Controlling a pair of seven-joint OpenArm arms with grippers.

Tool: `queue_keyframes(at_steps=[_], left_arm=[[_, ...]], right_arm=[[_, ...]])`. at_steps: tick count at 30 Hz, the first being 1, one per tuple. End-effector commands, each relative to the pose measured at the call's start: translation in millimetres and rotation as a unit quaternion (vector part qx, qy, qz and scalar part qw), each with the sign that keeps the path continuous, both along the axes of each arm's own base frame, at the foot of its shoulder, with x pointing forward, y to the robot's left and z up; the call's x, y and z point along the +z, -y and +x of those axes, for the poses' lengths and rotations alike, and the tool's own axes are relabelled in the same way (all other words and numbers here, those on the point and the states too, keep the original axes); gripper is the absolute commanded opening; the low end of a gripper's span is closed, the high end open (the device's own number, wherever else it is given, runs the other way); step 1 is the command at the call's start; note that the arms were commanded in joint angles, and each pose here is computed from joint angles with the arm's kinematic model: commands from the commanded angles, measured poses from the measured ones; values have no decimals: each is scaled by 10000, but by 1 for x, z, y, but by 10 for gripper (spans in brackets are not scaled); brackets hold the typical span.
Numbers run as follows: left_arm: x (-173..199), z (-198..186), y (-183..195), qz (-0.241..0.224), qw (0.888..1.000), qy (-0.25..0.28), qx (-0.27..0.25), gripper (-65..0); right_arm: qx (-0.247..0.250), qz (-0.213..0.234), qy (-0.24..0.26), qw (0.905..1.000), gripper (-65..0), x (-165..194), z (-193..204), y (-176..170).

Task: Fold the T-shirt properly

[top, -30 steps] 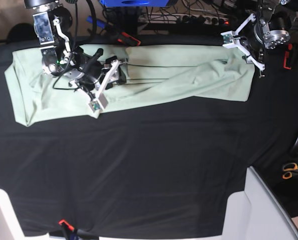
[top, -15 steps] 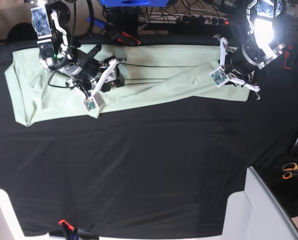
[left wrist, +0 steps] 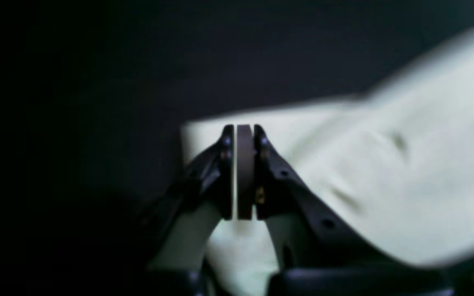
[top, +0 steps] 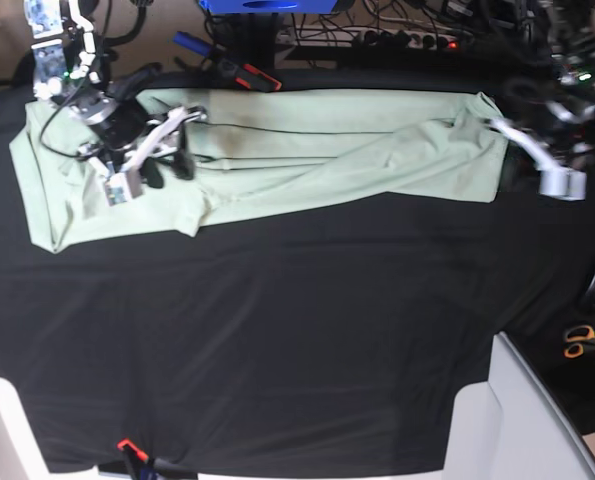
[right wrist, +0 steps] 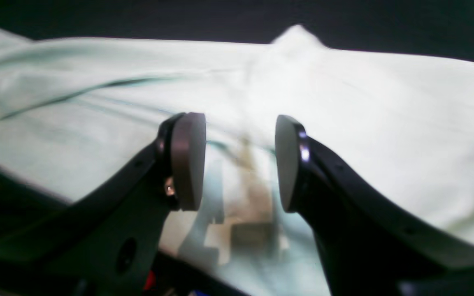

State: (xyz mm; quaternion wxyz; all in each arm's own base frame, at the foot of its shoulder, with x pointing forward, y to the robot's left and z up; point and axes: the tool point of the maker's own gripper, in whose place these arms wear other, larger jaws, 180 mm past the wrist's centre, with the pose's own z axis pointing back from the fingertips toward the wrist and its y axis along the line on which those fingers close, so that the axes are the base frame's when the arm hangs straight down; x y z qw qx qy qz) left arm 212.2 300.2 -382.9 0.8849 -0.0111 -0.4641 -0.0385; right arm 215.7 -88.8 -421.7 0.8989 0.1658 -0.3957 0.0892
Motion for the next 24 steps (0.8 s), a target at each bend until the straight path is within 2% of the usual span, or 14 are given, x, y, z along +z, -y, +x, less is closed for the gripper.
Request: queue_keyframes(at_steps=[1,3,5,7,10,15,19,24], left_arm=[[11,-1,-17,8,9995,189,238,-637],[19,-7,-41,-3,9980,292,557,-613],[20,-10,-54,65,9979,233,608,-559],[15,-14,-63,81,9977,126,654,-506],[1,-21,-68,-44,9969,-46,780,-462],[-6,-26,-70,-98,9963,-133,842,-465],[-8,-28,-70,-88,9963,-159,844,-469],[-7,-26,-71,-75,9963,-154,844,-469]], right_arm=[[-78,82,267,9996,-386,13,8,4],[-218,21,293,9993,-386,13,10,15],[-416,-77,364,9984,-384,16,17,32],[-628,-169,520,9965,-384,23,31,50],[-783,-341,439,9954,-380,11,46,75],[-898,-464,-210,9947,-383,-39,44,96],[-954,-496,-536,9928,-383,-58,23,102],[-992,-441,-458,9930,-383,-60,15,100]])
